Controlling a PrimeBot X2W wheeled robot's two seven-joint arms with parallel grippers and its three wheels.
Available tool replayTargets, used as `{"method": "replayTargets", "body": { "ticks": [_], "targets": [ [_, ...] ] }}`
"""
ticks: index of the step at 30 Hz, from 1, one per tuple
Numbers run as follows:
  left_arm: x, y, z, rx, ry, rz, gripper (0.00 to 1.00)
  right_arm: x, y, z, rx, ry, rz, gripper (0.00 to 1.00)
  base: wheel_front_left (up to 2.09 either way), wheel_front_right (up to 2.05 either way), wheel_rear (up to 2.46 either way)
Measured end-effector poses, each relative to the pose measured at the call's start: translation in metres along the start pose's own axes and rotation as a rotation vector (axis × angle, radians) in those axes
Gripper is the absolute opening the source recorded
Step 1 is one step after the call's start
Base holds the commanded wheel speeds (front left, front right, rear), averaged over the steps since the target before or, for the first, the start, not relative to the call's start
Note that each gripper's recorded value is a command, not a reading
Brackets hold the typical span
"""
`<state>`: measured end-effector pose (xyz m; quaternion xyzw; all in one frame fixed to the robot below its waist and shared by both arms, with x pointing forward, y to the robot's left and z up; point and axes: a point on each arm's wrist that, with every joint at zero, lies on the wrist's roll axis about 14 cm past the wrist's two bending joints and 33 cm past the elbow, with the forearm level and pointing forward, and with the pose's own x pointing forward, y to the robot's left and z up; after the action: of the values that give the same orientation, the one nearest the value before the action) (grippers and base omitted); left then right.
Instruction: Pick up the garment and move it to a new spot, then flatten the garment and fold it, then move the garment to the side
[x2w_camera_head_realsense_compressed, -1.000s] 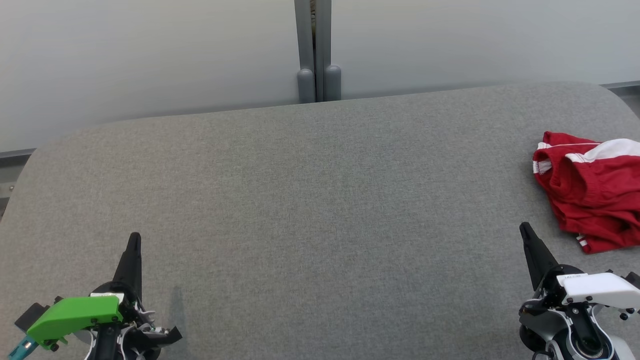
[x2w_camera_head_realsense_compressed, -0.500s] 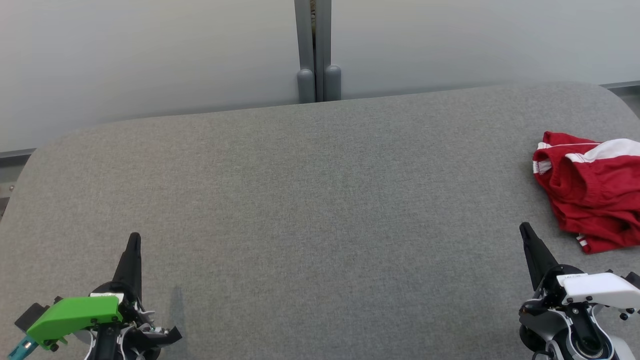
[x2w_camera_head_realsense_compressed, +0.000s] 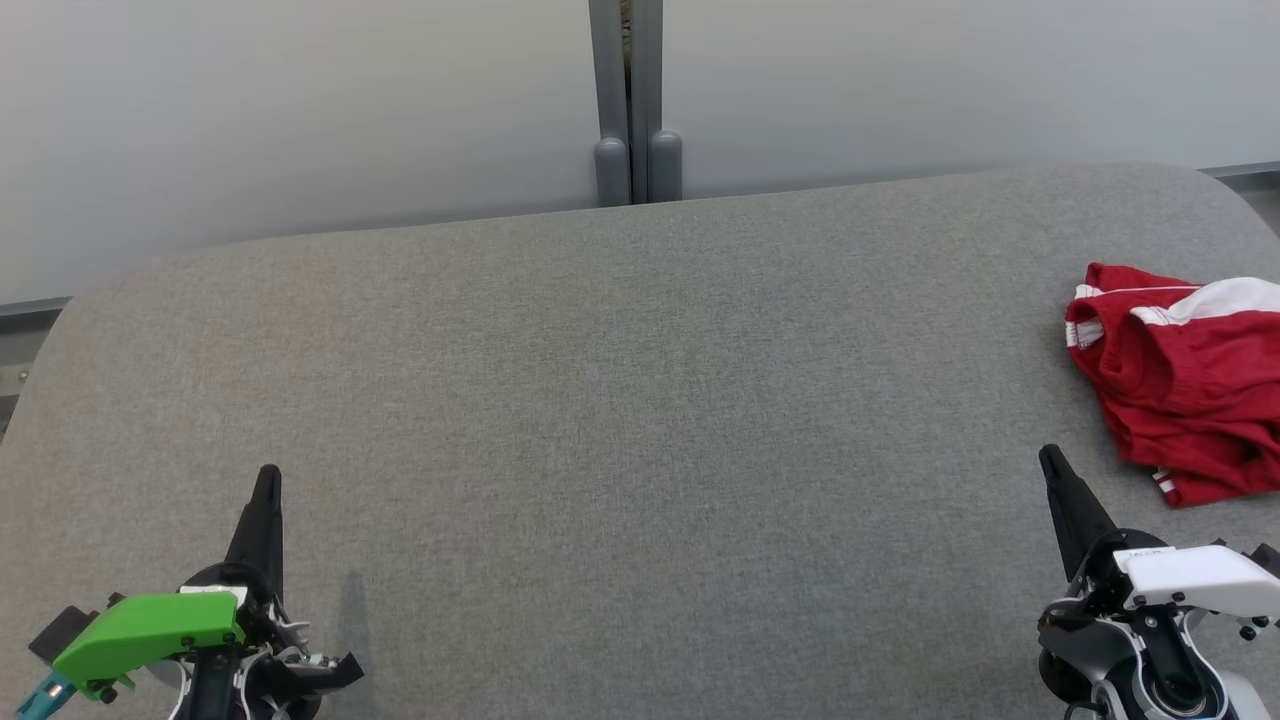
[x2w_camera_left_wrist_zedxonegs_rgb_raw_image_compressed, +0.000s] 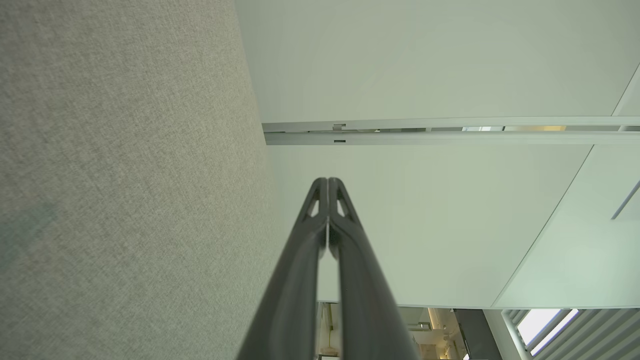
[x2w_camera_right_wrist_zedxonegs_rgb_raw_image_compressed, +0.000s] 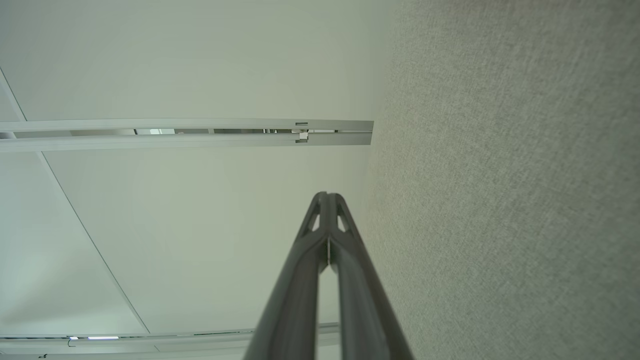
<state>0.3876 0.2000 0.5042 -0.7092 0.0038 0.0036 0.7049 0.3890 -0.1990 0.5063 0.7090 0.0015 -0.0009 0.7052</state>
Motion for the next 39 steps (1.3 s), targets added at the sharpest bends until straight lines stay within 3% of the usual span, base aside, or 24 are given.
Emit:
{"method": "replayTargets", "body": {
  "ticks": [39],
  "targets": [
    [0.0000, 0.0000, 0.0003, 0.000, -0.001, 0.000, 0.00, 0.0000, 0.0000, 0.0000, 0.000, 0.000, 0.000, 0.00, 0.00, 0.00, 0.00]
  ]
}}
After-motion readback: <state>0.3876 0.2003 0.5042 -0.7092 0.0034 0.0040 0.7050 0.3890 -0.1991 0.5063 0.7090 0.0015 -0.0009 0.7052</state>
